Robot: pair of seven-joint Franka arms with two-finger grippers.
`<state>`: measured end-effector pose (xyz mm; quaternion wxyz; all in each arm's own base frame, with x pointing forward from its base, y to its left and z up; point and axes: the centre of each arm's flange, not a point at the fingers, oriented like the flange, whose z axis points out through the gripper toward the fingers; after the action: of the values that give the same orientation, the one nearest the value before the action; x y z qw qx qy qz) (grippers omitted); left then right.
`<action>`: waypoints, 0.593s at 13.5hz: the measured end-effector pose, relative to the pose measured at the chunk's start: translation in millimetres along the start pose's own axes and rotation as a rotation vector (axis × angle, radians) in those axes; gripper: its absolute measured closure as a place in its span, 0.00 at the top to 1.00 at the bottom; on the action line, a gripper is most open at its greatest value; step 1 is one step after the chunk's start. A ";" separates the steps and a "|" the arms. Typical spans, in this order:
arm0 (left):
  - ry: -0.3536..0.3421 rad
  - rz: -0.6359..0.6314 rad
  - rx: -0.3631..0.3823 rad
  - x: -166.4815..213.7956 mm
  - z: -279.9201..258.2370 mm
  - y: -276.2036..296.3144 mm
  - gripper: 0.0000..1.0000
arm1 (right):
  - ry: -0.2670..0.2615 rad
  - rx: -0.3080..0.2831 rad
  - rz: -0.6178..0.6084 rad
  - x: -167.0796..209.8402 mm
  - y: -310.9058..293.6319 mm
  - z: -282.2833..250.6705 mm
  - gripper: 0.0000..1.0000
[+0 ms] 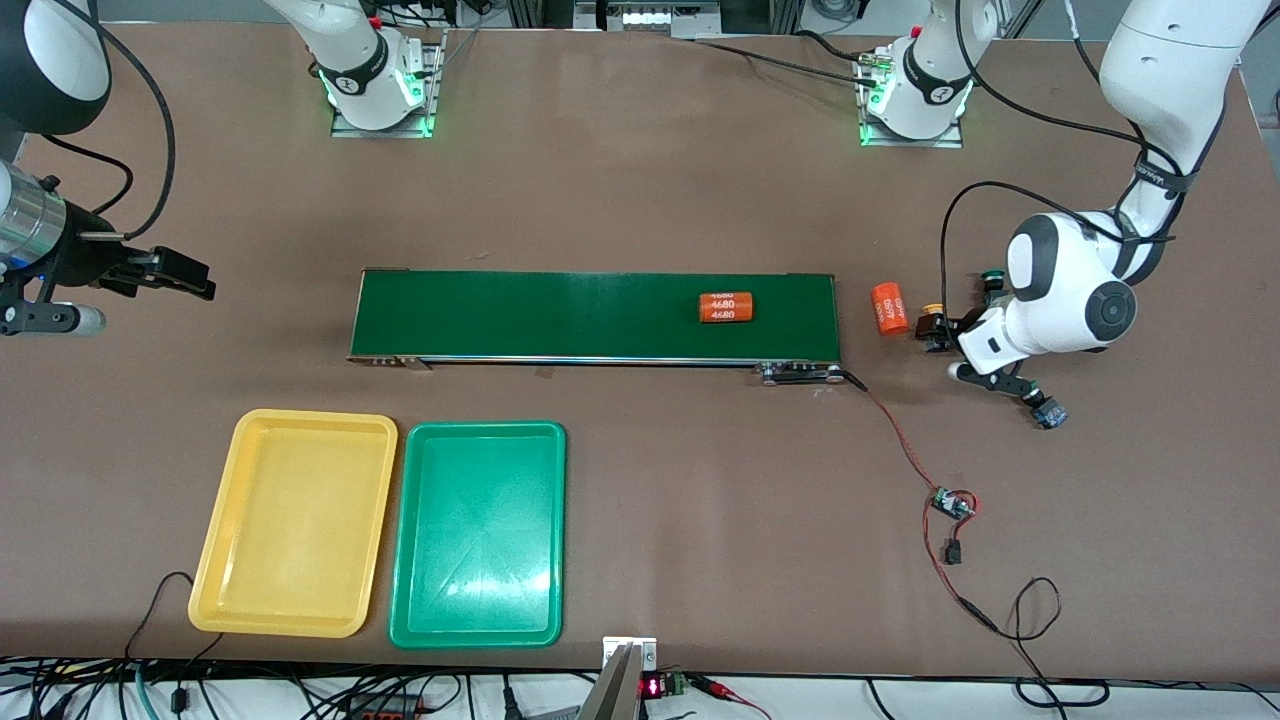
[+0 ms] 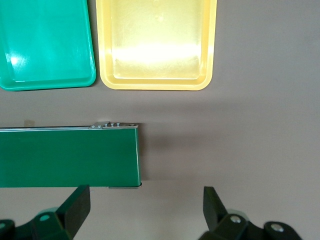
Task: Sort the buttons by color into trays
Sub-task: 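Move the left gripper back and grasp a blue push button, then place the push button on the conveyor belt with the left gripper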
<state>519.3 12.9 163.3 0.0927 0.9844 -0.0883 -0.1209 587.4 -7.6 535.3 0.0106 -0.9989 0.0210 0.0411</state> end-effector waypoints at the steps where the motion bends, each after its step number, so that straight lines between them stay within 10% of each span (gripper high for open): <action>1: 0.001 -0.001 0.000 -0.3 -0.6 -0.4 0.55 | 0.000 0.000 0.000 0.0 0.0 0.0 1.00; 3: 0.006 0.002 0.004 -0.3 -6.5 1.1 0.34 | 0.000 0.000 -0.001 0.0 0.0 0.0 1.00; 8: 0.039 0.060 0.031 3.8 -68.4 32.7 0.33 | 0.000 0.000 -0.001 0.0 -0.1 0.0 1.00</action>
<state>535.4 -8.5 234.4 0.0828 0.9848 -0.1176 -0.0975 587.5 -7.6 535.3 0.0106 -0.9989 0.0203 0.0411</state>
